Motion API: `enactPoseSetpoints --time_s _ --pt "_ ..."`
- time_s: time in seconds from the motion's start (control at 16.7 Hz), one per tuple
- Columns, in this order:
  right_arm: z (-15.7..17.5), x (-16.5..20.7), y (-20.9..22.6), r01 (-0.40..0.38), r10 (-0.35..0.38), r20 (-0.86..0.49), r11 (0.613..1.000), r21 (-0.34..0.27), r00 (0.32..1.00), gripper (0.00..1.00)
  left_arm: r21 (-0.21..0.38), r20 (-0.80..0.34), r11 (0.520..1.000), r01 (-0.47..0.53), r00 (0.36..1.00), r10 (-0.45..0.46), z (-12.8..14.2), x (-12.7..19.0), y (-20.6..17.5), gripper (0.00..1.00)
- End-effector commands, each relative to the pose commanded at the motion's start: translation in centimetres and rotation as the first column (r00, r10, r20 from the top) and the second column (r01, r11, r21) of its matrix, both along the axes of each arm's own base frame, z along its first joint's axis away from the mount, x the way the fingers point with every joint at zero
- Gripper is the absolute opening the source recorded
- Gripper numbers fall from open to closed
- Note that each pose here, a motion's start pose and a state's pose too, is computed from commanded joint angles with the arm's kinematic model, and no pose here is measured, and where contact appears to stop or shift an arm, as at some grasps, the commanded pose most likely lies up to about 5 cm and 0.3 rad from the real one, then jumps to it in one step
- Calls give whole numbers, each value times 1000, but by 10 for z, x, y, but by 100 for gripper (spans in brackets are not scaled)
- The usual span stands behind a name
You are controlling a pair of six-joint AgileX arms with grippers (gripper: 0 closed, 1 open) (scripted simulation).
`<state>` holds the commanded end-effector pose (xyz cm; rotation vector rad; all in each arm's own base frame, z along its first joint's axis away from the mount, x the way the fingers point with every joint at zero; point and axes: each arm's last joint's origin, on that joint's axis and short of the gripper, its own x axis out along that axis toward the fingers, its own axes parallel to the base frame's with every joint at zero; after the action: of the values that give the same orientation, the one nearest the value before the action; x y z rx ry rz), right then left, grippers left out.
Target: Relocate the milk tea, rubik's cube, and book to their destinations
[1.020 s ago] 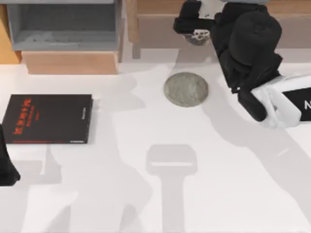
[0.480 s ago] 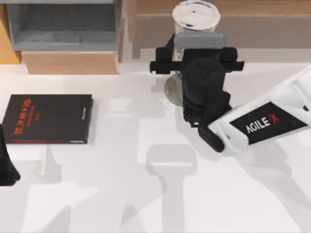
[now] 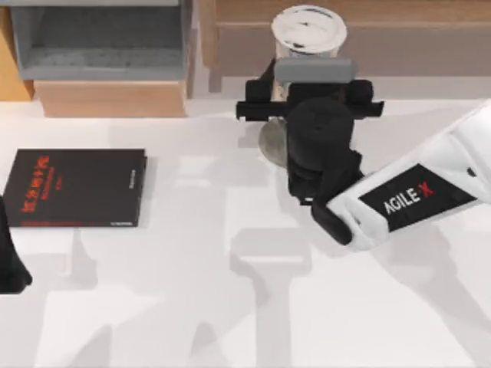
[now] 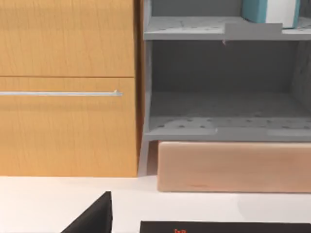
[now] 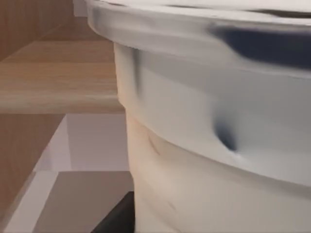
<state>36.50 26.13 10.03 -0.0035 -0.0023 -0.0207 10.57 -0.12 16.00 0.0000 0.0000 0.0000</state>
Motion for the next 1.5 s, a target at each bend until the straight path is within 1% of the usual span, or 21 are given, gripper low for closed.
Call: enactPoseSetpoints --time_s 0.3,0.54,1.32,1.38,1.5 --pt "-19 0 1 -1 1 2 1000 -2 1000 0 0 0 1000 0 1000 0 0 0 0 100" --pt "-20 -1 1 0 0 0 1000 -3 1000 0 0 0 1000 0 1000 0 0 0 0 100" --pt "-20 -1 1 0 0 0 1000 -3 1000 98 0 0 1000 0 1000 0 0 0 0 100" --pt "-20 -1 1 0 0 0 1000 -3 1000 100 0 0 1000 0 1000 0 0 0 0 100" --pt "-20 -1 1 0 0 0 1000 -3 1000 100 0 0 1000 0 1000 0 0 0 0 100"
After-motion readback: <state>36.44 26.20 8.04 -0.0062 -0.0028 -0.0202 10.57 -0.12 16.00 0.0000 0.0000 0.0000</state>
